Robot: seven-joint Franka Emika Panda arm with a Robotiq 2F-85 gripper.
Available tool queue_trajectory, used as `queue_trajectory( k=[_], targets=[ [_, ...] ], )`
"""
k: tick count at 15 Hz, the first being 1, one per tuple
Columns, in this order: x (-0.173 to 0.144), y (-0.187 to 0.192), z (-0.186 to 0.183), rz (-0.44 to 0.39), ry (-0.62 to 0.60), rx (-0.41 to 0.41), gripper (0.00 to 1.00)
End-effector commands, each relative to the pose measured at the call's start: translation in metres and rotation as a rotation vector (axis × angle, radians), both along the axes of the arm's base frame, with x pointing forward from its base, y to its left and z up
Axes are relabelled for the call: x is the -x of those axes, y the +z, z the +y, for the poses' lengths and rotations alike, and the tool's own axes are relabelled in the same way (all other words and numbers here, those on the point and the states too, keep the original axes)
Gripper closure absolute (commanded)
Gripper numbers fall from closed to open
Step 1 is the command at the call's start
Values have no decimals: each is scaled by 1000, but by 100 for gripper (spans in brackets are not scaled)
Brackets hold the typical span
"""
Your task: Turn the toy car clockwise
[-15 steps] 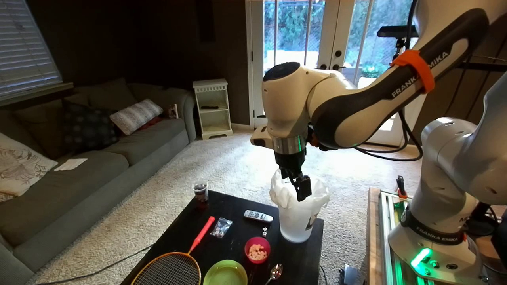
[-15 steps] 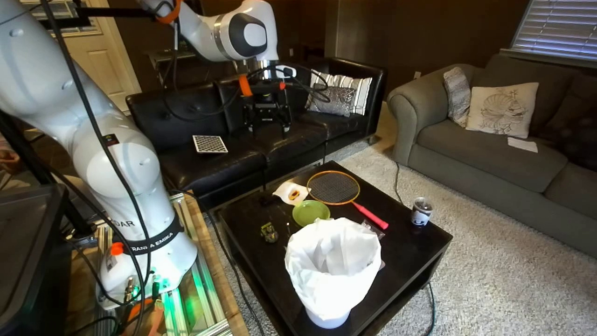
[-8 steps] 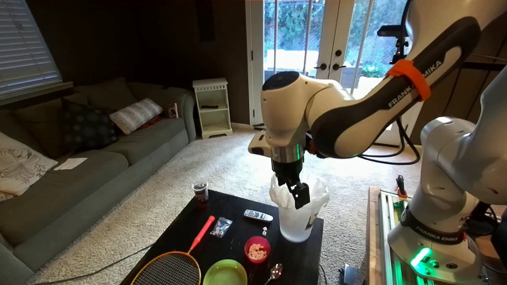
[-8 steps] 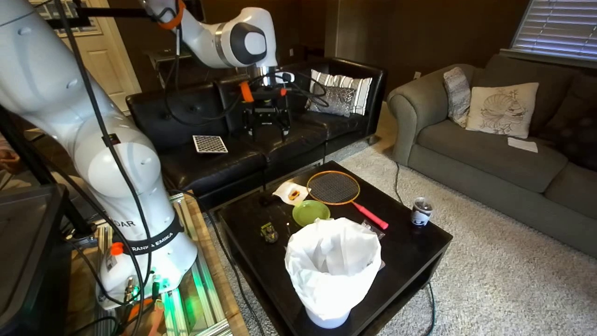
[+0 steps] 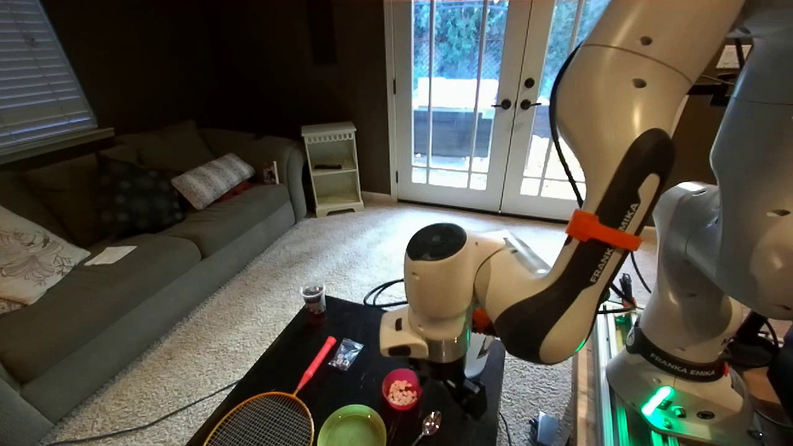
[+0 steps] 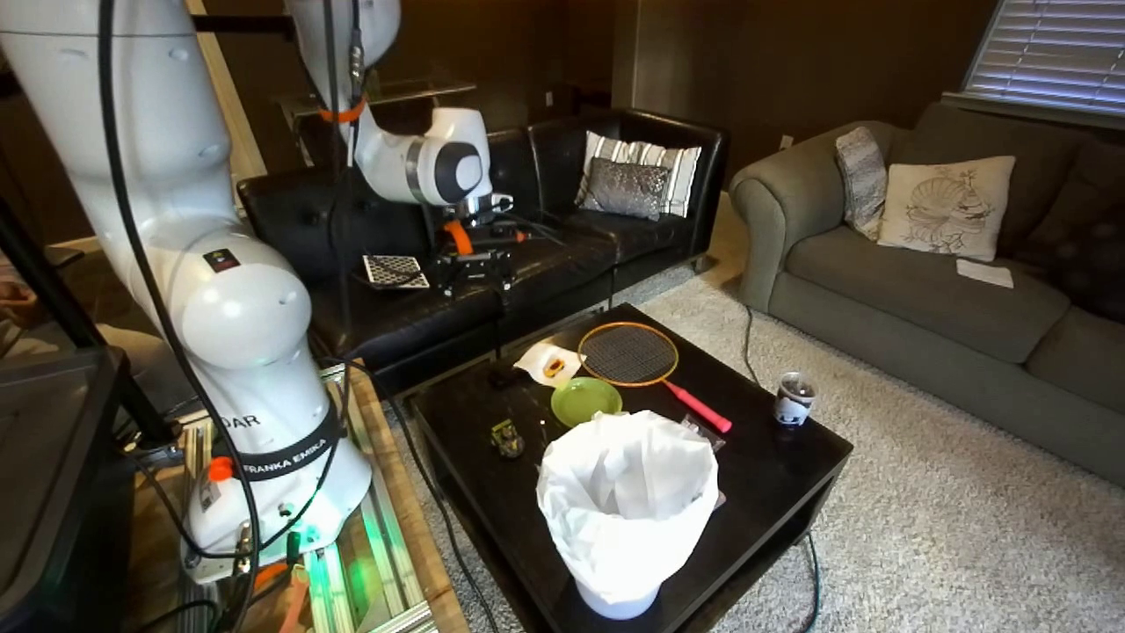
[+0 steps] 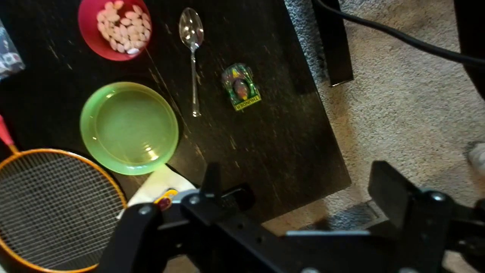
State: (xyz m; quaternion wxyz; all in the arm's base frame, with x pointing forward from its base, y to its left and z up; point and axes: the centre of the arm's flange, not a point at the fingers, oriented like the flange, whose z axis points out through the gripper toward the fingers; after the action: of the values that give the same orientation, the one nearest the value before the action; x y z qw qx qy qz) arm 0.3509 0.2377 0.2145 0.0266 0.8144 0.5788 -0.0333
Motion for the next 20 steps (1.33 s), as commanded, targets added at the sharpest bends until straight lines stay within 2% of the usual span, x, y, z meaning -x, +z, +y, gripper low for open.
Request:
queue_trajectory(
  k=[1,2,3,5,10,14,20],
  targets=[
    [-9,-66,24,84,138,-32,0],
    [-8,-79,26,123,165,-68,0],
    [8,-49,16,74,104,-32,0],
    [8,-64,17,102,104,-37,0],
    [4,-55,17,81,102,-43,0],
    [7,-91,20,71,65,-24,0],
    [5,-149,29,2,111,-62,0]
  ],
)
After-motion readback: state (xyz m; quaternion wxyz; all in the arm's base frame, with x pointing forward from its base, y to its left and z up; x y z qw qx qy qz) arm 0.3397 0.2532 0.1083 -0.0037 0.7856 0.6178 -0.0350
